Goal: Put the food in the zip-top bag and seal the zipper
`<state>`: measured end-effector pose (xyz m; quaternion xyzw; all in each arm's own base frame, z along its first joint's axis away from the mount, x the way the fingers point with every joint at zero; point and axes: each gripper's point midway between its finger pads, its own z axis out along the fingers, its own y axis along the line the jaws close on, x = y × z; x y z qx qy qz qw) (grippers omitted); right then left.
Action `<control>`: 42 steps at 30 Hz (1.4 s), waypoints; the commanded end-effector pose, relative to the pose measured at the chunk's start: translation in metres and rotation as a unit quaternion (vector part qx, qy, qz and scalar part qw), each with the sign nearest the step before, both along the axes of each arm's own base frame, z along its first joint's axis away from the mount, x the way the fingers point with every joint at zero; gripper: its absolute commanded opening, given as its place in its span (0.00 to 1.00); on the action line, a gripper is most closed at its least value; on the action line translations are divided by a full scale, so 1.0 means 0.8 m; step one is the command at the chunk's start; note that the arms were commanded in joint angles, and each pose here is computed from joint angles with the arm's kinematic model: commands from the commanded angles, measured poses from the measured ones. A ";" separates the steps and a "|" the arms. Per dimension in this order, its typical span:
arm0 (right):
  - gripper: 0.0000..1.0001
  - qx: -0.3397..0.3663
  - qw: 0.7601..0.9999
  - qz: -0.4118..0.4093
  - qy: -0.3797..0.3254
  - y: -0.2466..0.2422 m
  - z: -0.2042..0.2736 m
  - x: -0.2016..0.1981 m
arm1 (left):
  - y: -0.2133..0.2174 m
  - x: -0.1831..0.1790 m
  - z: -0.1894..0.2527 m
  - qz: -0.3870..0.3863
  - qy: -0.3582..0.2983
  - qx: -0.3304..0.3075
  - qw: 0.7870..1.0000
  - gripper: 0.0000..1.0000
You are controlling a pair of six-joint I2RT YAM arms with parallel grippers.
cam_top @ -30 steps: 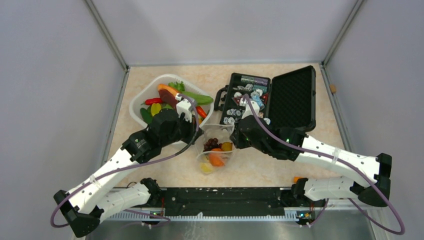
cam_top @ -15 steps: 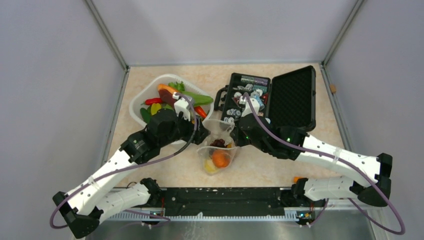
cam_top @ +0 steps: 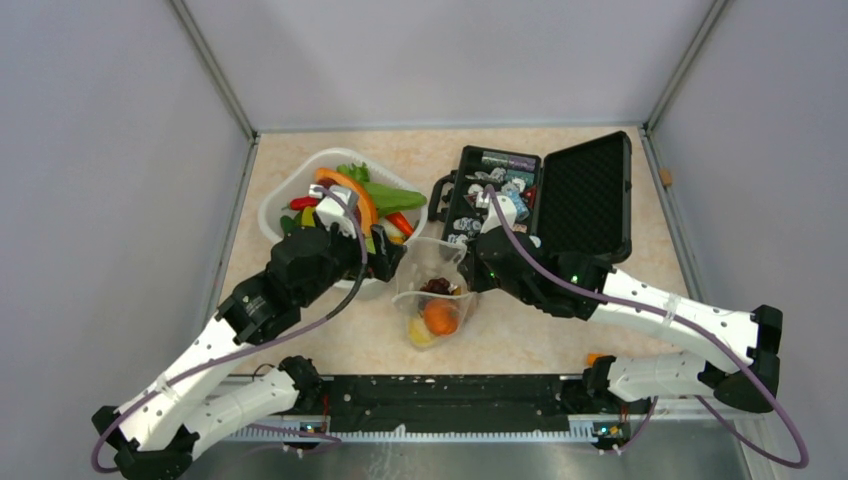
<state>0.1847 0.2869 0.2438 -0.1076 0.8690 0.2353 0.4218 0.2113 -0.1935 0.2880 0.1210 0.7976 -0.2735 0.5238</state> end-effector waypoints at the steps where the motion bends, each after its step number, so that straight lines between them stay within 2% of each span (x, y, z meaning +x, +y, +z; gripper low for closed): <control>1: 0.00 0.029 0.999 -0.003 -0.029 0.006 0.031 0.010 | 0.044 0.020 0.017 0.099 -0.033 0.015 0.994 0.99; 6: 0.00 0.027 0.999 0.000 -0.033 0.003 0.032 0.009 | 0.091 0.035 0.012 0.197 -0.047 0.048 0.978 0.99; 11: 0.00 0.033 0.999 0.003 -0.037 0.002 0.033 0.008 | 0.123 0.049 0.001 0.254 -0.040 0.072 0.964 0.99; 20: 0.00 0.030 0.999 0.011 -0.042 0.003 0.035 0.007 | 0.182 0.095 -0.054 0.312 0.042 0.087 0.945 0.99; 24: 0.00 0.028 0.998 0.015 -0.045 0.003 0.036 0.007 | 0.193 0.117 -0.075 0.319 0.077 0.086 0.941 0.99; 27: 0.00 0.026 0.998 0.016 -0.046 0.003 0.036 0.007 | 0.202 0.139 -0.079 0.318 0.079 0.083 0.941 0.99; 32: 0.00 0.027 0.998 0.022 -0.047 0.004 0.037 0.006 | 0.237 0.179 -0.101 0.334 0.113 0.082 0.932 0.98; 35: 0.00 0.028 0.998 0.025 -0.048 0.005 0.036 0.005 | 0.241 0.202 -0.107 0.339 0.133 0.068 0.929 0.95; 40: 0.00 0.026 0.998 0.035 -0.048 0.005 0.036 0.002 | 0.248 0.231 -0.147 0.346 0.163 0.091 0.920 0.90; 42: 0.00 0.027 0.998 0.034 -0.048 0.004 0.036 0.002 | 0.249 0.239 -0.165 0.343 0.183 0.104 0.916 0.84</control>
